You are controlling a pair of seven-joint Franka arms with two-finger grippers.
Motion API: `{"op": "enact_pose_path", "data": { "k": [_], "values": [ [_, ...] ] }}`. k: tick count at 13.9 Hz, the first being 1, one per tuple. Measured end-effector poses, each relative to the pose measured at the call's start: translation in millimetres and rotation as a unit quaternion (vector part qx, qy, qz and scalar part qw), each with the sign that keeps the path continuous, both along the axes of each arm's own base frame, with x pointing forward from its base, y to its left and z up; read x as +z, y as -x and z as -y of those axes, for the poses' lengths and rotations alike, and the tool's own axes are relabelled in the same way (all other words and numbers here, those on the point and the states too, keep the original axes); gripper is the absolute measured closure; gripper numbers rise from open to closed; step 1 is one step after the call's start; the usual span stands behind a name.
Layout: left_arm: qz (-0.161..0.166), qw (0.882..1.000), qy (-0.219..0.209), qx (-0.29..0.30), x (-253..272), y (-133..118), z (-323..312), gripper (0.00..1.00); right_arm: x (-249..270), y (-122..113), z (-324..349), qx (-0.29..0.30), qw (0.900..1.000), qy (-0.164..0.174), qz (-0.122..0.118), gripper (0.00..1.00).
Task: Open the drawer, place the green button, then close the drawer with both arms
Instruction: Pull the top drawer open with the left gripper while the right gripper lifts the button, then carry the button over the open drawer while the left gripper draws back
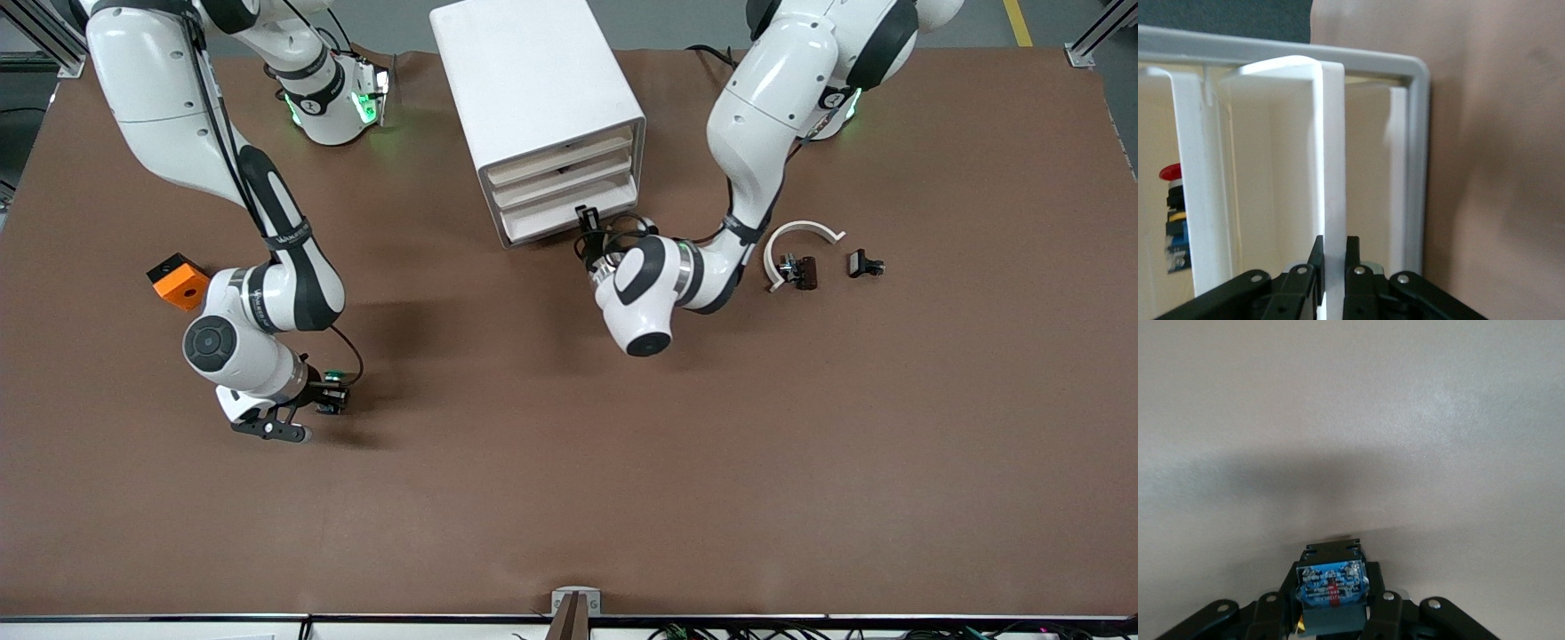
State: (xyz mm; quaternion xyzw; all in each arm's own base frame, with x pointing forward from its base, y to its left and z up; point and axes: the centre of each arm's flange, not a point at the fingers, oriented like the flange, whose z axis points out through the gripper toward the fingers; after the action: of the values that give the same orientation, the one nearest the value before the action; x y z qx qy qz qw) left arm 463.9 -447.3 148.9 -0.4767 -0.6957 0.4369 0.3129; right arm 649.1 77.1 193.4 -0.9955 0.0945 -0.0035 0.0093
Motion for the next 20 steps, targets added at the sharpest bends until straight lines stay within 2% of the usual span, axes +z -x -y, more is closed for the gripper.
{"op": "enact_pose_path", "data": {
  "k": [5,7,8,12,14,16,18,20],
  "values": [
    [0.048,0.998,0.001,0.045,24.2,-65.7,-43.4,0.86,39.4,-14.1,-30.3,-0.064,0.998,-0.004,-0.027,0.59],
    [0.065,0.996,0.007,0.065,32.6,-86.3,-56.8,0.82,60.5,-10.2,-65.0,-0.092,0.995,-0.003,-0.036,0.59],
    [0.072,0.995,0.011,0.07,38.5,-94.2,-61.7,0.77,70.2,-5.3,-85.9,-0.107,0.993,-0.002,-0.04,0.59],
    [0.101,0.991,0.005,0.084,55.3,-118.5,-84.9,0.35,104.5,24.2,-174.8,-0.171,0.984,0.006,-0.052,0.59],
    [0.147,0.987,-0.023,0.056,71.1,-134.7,-104.8,0.15,120.5,44.1,-226.3,-0.208,0.977,0.01,-0.054,0.59],
    [0.212,0.975,-0.067,-0.017,94.3,-145.9,-121.6,0.0,135.2,66.8,-280.8,-0.243,0.969,0.007,-0.047,0.59],
    [0.268,0.955,-0.083,-0.093,122.4,-152.2,-131.1,0.0,142.2,95.1,-328.8,-0.272,0.961,0.007,-0.044,0.59],
    [0.305,0.938,-0.073,-0.144,150.1,-157.7,-140.5,0.0,142.1,124.2,-365.9,-0.3,0.953,0.011,-0.044,0.59]
  ]
}}
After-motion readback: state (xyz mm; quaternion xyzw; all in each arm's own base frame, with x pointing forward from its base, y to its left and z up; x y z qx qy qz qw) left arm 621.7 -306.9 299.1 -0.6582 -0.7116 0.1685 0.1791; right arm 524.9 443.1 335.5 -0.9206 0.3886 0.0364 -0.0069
